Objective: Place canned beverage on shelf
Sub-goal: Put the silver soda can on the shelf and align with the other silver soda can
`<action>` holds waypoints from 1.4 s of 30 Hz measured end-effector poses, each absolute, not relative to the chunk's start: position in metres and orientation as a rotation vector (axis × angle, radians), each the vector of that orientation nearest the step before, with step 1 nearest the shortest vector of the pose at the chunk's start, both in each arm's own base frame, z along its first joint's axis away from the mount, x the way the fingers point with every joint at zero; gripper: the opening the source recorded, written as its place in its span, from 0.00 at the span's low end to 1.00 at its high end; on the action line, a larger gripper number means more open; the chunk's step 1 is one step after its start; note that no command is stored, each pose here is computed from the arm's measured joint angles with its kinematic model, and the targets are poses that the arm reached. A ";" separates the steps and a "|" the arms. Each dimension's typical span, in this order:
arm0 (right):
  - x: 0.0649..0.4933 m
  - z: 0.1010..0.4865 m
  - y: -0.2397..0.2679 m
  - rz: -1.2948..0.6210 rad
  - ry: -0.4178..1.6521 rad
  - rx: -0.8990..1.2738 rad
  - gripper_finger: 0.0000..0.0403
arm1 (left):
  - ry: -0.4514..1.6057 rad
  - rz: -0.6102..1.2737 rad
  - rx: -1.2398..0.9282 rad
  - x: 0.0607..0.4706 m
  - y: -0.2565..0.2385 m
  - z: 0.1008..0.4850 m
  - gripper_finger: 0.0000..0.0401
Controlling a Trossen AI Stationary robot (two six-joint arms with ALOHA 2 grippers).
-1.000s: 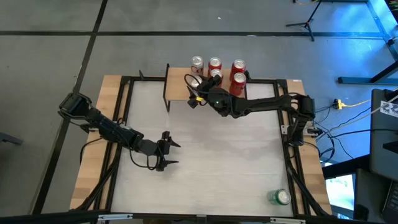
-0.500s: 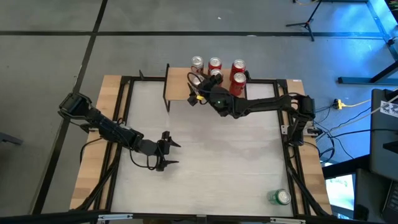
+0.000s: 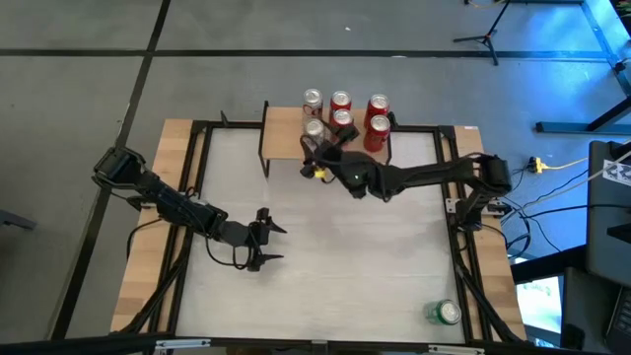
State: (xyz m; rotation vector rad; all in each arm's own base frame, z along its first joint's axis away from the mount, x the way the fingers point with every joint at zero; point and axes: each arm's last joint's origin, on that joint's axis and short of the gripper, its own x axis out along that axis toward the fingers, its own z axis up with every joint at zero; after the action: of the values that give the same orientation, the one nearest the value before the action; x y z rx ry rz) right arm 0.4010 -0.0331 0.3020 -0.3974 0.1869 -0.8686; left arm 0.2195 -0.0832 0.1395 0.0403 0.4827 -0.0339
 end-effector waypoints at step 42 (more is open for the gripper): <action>0.405 0.240 -0.045 -0.685 0.574 -0.415 0.33 | 0.477 -0.033 0.034 0.220 -0.083 0.140 0.85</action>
State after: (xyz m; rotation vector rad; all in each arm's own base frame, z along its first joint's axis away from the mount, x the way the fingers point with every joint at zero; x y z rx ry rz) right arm 0.4047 -0.0447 0.2403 -0.4152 0.5743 -0.6849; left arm 0.2198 -0.0833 0.1400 0.0337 0.4769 -0.0332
